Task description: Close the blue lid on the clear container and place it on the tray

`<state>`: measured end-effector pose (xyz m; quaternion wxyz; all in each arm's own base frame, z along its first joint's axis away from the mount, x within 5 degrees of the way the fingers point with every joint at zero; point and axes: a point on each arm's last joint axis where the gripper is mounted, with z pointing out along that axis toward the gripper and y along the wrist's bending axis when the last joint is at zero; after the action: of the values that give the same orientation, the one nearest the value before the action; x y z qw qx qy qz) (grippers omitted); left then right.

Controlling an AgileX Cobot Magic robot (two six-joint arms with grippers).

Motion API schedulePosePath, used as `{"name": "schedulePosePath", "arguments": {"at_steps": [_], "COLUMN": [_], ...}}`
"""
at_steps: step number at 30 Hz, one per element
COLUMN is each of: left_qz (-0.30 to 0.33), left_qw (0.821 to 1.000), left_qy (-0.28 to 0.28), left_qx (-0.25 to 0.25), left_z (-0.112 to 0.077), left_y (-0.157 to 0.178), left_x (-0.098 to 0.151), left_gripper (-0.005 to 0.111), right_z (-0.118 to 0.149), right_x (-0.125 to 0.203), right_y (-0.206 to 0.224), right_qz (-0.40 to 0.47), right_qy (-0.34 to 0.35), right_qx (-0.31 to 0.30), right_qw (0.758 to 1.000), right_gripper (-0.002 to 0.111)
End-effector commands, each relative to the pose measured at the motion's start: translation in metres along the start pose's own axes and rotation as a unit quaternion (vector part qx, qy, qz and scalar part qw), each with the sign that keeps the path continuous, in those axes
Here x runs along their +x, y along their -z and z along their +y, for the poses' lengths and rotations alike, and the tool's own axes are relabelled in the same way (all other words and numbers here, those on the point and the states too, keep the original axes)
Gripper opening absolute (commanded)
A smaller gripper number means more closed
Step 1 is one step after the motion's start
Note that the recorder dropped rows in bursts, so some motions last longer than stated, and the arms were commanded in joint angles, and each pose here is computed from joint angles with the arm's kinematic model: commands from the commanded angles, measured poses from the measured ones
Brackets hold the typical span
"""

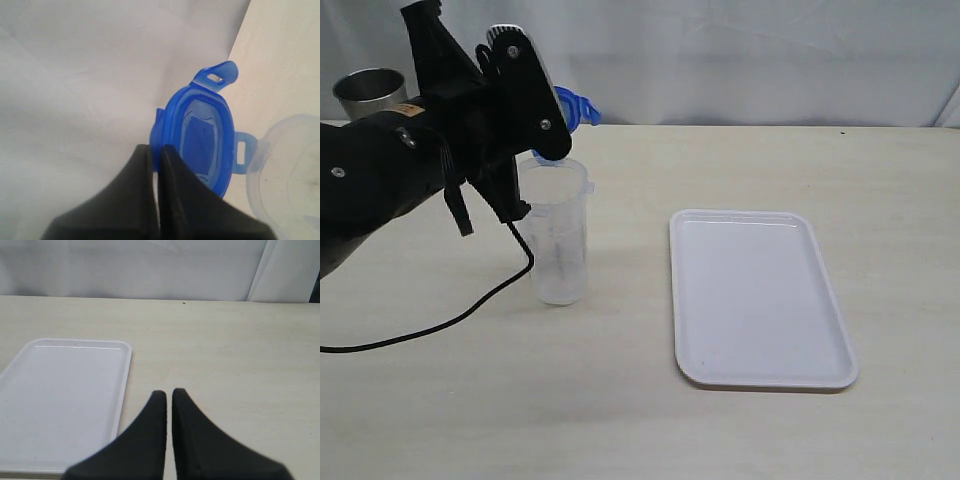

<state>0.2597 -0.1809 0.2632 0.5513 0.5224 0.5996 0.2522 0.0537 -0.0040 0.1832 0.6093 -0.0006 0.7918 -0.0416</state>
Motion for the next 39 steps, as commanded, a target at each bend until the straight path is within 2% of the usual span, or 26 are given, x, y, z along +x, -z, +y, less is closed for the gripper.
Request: {"name": "schedulePosePath", "arguments": {"at_steps": [1,10,15,25,31,39], "left_qz": [-0.01,0.006,-0.004,0.0,0.006,0.007], "left_qw": [1.0,1.0,0.999,0.999,0.998,0.998], "left_qy": [-0.019,-0.025,-0.049,-0.029,-0.038,-0.034], "left_qx": [0.008,0.01,0.014,0.031,0.041,0.044], "left_z": [-0.005,-0.006,-0.01,-0.013,-0.021,-0.021], "left_y": [0.005,0.006,0.009,0.009,0.011,0.011], "left_x": [-0.009,-0.008,-0.015,-0.014,-0.008,-0.008], "left_gripper": [0.0,0.0,0.0,0.0,0.0,0.0], "right_z": [0.0,0.0,0.0,0.0,0.0,0.0], "right_x": [0.001,0.001,0.001,0.001,0.001,0.001], "right_y": [0.0,0.0,0.0,0.0,0.0,0.0], "right_qz": [-0.001,-0.001,-0.001,-0.001,-0.001,-0.001], "right_qy": [0.0,0.0,0.0,0.0,0.0,0.0], "right_qx": [-0.001,-0.001,-0.001,-0.001,-0.001,-0.001], "right_qw": [1.0,1.0,1.0,1.0,1.0,1.0], "right_gripper": [0.004,0.004,0.004,0.004,0.004,0.004]}}
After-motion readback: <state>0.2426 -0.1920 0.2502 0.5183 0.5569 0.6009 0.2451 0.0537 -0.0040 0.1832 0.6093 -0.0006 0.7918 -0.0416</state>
